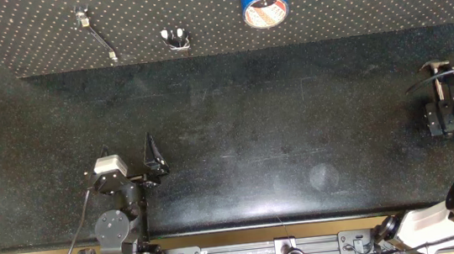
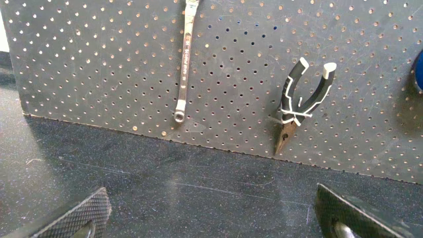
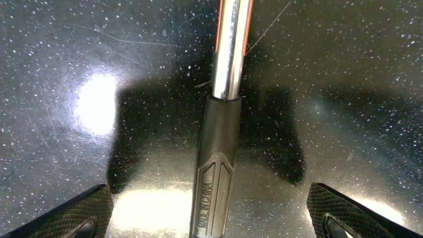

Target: Place Tools Onto Pegboard

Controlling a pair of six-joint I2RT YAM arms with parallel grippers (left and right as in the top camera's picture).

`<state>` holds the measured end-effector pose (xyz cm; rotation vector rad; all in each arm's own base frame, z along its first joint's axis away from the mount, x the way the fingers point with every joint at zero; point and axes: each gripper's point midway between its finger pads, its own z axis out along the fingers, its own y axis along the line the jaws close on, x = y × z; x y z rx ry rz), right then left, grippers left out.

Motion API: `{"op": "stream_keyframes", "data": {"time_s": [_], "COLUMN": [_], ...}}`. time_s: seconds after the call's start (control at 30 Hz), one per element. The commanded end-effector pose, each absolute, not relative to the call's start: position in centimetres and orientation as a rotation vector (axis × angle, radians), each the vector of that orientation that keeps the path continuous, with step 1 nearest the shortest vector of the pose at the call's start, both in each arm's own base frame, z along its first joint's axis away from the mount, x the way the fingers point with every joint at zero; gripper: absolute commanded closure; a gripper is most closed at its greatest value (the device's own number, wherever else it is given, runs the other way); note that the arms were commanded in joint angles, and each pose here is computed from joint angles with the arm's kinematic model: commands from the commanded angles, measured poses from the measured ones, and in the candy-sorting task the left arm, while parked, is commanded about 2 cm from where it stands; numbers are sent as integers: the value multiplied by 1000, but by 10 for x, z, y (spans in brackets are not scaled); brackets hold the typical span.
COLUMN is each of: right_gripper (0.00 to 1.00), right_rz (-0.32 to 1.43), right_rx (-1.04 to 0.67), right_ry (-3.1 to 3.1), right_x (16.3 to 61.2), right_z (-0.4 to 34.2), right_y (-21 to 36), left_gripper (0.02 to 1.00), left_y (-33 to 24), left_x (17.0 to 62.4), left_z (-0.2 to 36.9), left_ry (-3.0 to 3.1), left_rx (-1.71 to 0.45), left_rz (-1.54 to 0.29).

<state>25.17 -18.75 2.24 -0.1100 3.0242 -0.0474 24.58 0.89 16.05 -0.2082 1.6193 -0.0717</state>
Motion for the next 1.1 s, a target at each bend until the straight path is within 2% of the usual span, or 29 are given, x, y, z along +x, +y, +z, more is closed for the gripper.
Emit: {"op": "stream_keyframes", "data": {"time_s": [0.03,0.07,0.17,0.27,0.37,0.47,0.57,0.63,0.7,0.8,0.87,0.93,1.1], "right_gripper": [38,45,592,921,923,925,925,925,928,925,928,925,925], "right_rz": [-45,-45,-45,-36,-37,97,280,287,234,221,212,199,241], "right_rx": [-132,-132,-132,-132,-132,-100,-3,15,-54,-156,-286,-343,-380], "right_ry": [3048,3048,3048,3055,3046,2907,2609,2513,2406,2270,2100,2018,2032], "right_x": [247,247,248,247,249,270,310,322,338,360,382,391,396], "right_z": [16,16,15,12,12,27,81,109,149,190,235,256,247], "right_y": [-189,-189,-190,-189,-189,-172,-145,-136,-115,-76,-29,-4,20], "left_gripper": [23,23,23,23,23,23,23,20,23,23,23,23,23], "left_y": [8,8,8,8,8,8,8,8,8,8,8,8,8], "left_x": [246,246,246,246,246,246,246,246,246,246,246,246,246], "left_z": [160,160,160,160,160,160,160,160,160,160,160,160,160], "left_ry": [1620,1620,1620,1620,1620,1620,1620,1620,1620,1620,1620,1620,1620], "left_rx": [-207,-207,-207,-207,-207,-207,-207,-207,-207,-207,-207,-207,-207], "left_rz": [-76,-76,-76,-76,-76,-76,-76,-76,-76,-76,-76,-76,-76]}}
